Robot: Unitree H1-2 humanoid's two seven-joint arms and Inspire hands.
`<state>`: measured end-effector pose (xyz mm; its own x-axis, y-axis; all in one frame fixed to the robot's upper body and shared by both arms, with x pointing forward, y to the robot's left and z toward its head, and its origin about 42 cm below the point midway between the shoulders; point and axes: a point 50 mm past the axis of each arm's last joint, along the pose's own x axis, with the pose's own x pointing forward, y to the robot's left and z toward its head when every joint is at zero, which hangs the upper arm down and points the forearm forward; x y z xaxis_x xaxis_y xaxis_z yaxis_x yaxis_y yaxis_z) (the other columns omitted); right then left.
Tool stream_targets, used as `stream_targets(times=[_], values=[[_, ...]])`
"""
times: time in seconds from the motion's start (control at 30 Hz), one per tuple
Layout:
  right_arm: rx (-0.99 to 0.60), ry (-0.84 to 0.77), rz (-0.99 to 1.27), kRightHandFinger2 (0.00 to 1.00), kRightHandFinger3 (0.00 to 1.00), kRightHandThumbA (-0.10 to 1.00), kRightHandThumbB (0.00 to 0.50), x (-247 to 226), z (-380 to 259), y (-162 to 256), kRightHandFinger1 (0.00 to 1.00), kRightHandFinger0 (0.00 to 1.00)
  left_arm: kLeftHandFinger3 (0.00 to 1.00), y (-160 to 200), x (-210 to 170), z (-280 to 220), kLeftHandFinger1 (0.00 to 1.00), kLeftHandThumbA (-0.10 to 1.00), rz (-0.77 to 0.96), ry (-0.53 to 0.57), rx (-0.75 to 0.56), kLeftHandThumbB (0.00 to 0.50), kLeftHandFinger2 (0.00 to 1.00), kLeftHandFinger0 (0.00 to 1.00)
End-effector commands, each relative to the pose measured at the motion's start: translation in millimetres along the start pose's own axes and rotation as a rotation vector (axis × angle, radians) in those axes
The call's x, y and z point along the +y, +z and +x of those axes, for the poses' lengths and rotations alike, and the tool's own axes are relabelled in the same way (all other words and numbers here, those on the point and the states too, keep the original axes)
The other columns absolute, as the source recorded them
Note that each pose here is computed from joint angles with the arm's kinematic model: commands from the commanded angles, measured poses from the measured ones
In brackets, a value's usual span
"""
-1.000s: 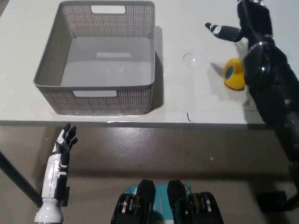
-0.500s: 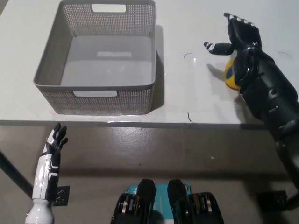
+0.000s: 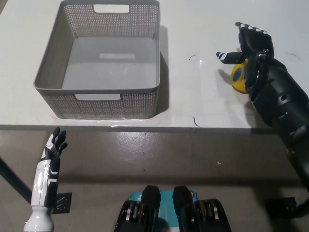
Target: Use the right hand to pick up a yellow duck toy and place it into a container on the left hand side
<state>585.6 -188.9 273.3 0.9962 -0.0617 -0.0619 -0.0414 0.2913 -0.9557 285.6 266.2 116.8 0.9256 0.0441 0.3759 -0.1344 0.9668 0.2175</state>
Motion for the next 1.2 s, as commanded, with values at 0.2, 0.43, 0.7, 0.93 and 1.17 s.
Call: stream_targets(times=[0.2,0.43,0.7,0.93,1.17], values=[[0.036,0.016,0.04,1.0,1.0,0.84,0.5,-23.8,5.9,5.6,1.0,1.0,1.0,10.8,7.8,3.5,1.0,1.0,0.019,0.026,-0.077,0.5,1.0,1.0],[0.077,0.088,0.148,1.0,1.0,0.75,0.5,-6.9,3.5,-4.7,1.0,1.0,1.0,12.3,9.9,5.6,1.0,1.0,0.007,0.04,-0.074,0.5,1.0,1.0],[0.117,0.164,0.243,1.0,1.0,0.78,0.5,14.0,-1.1,-12.4,1.0,1.0,1.0,12.6,14.6,6.0,1.0,1.0,0.017,0.055,-0.081,0.5,1.0,1.0],[0.142,0.208,0.264,1.0,1.0,0.79,0.5,32.5,-6.2,-14.5,1.0,1.0,1.0,13.5,21.9,6.9,1.0,1.0,0.016,0.07,-0.097,0.5,1.0,1.0],[0.148,0.243,0.264,1.0,1.0,0.82,0.5,47.5,-10.7,-14.2,1.0,1.0,1.0,13.2,24.5,6.1,1.0,1.0,0.008,0.081,-0.095,0.5,1.0,1.0]])
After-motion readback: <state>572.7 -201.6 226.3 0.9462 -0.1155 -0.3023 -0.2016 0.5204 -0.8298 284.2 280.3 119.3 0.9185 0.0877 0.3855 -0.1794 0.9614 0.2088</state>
